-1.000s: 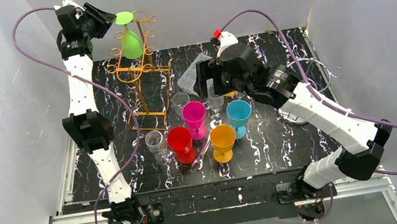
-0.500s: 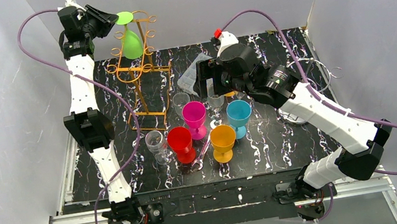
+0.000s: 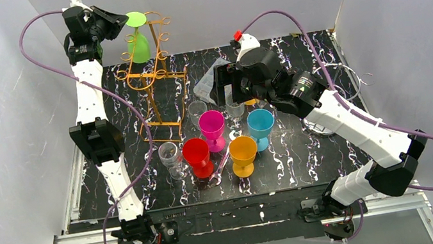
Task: Take the wine glass off the wine glass rack
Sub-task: Pick up the wine glass from the wine rack.
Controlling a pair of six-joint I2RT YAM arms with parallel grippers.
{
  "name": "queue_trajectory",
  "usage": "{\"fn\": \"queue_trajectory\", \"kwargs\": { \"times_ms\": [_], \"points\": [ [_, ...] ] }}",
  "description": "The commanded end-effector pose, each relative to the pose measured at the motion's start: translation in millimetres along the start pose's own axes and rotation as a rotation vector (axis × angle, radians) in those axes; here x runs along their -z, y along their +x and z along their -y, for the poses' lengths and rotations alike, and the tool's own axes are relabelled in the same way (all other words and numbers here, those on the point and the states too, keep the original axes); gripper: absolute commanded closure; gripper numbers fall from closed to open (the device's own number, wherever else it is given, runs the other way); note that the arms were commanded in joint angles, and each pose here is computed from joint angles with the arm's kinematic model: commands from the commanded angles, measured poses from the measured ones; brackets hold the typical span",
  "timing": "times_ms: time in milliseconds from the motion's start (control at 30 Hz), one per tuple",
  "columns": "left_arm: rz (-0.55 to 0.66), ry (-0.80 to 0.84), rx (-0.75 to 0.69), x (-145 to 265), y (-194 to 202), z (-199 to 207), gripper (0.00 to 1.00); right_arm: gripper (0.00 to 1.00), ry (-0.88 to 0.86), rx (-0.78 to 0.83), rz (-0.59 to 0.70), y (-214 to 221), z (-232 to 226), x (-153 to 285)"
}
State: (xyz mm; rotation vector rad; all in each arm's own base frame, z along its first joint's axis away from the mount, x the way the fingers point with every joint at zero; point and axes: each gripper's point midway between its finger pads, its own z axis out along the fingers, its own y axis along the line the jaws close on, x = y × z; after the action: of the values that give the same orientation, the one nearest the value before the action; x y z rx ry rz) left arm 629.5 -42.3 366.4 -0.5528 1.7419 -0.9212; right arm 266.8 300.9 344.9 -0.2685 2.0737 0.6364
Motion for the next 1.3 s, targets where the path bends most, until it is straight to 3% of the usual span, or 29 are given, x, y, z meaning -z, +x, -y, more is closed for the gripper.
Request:
{"fn": "queue_trajectory", "kwargs": {
  "times_ms": [0,500,1267],
  "points": [
    [0.041,0.072,-0.032,22,-18,36,0.94,0.0,-0.001,-0.028,0.064,-15,1,5],
    [0.079,0.115,0.015,39,-36,50,0.99,0.0,-0.009,-0.04,0.062,-14,-1,4],
    [0.131,0.128,0.006,60,-52,67,1.0,0.0,-0.02,-0.054,0.068,-16,-2,11]
  ]
}}
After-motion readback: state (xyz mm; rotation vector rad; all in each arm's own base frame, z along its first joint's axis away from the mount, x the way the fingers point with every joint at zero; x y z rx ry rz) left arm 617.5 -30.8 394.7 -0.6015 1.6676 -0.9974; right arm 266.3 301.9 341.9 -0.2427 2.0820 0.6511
